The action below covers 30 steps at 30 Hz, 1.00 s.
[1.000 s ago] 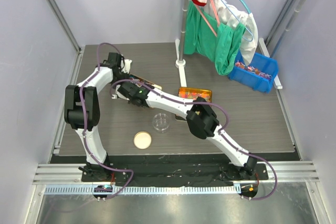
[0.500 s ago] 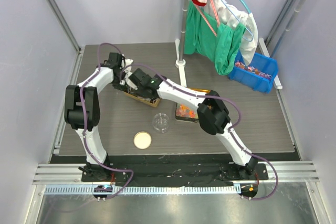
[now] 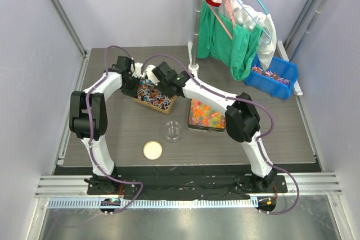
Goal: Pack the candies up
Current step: Scoop the fake candies from the storage box.
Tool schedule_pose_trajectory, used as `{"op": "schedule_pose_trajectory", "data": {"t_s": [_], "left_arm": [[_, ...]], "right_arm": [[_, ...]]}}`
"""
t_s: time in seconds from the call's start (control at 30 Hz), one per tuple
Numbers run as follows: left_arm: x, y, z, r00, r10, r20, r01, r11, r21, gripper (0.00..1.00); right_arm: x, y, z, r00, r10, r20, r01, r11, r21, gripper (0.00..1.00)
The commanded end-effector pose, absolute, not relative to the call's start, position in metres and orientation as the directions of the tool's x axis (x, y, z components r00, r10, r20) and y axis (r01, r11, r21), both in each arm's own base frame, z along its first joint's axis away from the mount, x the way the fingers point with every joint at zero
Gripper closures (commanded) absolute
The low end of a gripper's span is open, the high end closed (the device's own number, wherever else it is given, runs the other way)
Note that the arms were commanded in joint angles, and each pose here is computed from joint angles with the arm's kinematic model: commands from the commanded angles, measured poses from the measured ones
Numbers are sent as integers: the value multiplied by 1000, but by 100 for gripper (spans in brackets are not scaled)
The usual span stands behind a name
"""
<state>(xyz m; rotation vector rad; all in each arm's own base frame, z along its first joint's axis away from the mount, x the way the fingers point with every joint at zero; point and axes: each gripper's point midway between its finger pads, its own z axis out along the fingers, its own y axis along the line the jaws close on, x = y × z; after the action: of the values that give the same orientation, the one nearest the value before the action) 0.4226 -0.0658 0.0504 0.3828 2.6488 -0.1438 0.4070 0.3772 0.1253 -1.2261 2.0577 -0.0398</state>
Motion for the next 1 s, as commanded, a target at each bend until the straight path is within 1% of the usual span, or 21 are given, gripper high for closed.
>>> {"op": "schedule_pose_trajectory", "data": {"t_s": [0.0, 0.3, 0.57, 0.7, 0.97], "left_arm": [[438, -70, 83, -806, 226, -548, 300, 953, -49, 100], [439, -66, 78, -813, 216, -541, 287, 957, -49, 100], [440, -61, 71, -824, 207, -528, 275, 960, -53, 100], [441, -58, 70, -825, 205, -526, 268, 962, -46, 100], [443, -44, 67, -832, 200, -518, 245, 969, -20, 100]], "right_arm": [[406, 376, 163, -233, -736, -636, -740, 558, -375, 99], [391, 347, 174, -193, -785, -588, -775, 490, -400, 99], [351, 318, 172, -128, -857, -499, -858, 347, -378, 99], [334, 303, 180, -94, -878, -469, -879, 295, -375, 99], [301, 278, 179, -36, -929, -369, -912, 181, -369, 99]]}}
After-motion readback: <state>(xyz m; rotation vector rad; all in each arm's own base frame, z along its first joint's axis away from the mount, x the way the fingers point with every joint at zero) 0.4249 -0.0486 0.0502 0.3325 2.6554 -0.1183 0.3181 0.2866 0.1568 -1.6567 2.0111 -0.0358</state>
